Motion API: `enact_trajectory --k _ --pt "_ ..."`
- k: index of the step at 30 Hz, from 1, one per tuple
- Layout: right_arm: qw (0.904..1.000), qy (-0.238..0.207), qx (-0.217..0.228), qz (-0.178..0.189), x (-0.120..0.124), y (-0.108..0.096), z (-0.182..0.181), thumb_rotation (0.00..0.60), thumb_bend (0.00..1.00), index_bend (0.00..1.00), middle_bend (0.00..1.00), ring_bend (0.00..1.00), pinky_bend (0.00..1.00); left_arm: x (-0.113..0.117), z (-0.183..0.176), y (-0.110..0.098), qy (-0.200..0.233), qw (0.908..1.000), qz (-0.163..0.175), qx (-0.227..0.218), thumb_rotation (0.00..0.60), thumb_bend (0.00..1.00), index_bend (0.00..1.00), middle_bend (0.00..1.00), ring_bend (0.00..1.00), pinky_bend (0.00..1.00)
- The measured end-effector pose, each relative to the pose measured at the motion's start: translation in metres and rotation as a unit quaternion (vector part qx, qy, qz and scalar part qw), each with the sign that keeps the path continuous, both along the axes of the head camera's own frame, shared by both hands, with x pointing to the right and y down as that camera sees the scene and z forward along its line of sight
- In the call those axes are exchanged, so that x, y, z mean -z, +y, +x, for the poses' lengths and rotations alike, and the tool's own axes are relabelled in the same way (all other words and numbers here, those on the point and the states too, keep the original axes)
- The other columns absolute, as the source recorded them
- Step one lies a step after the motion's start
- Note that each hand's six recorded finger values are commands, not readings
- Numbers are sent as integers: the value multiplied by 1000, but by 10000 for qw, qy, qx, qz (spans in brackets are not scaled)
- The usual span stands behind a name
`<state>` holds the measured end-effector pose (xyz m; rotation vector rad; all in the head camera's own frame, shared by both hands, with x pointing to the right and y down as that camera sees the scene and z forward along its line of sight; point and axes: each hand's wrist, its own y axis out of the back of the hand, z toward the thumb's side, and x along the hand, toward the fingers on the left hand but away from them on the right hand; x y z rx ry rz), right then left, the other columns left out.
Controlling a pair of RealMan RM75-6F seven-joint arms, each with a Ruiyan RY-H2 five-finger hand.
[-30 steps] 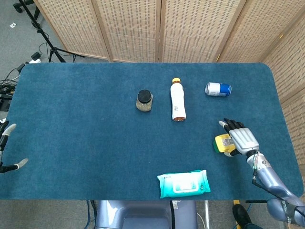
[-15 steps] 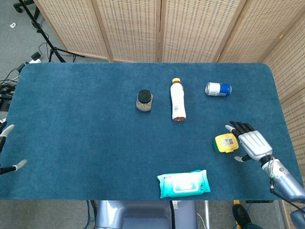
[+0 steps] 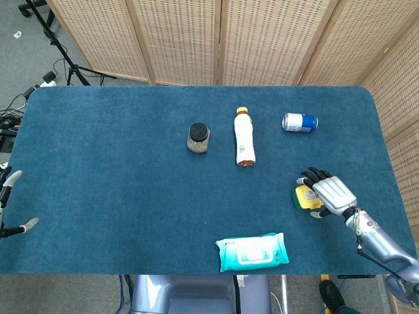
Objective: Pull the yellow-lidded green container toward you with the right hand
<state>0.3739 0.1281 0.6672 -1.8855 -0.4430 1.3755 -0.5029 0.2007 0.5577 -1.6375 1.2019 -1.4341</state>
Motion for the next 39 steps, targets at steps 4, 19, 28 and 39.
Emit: enact_trajectory --k 4,19,28,39 --pt "10000 -54 41 62 -5 -2 -4 600 180 283 253 185 246 -1 0 -1 -22 10000 -3 -1 600 0 0 0 0 0" --pt "9990 -401 -152 140 -7 -4 -6 600 675 504 490 432 364 -2 1 -1 -26 10000 -12 2 600 0 0 0 0 0" --pt "9978 -494 -244 -375 24 -7 -10 600 896 527 526 477 364 -2 1 0 -27 10000 -27 -10 600 0 0 0 0 0" --pt "9700 583 -475 -2314 17 -2 -9 600 1000 528 547 480 364 -3 0 -1 -20 10000 -65 1 600 0 0 0 0 0"
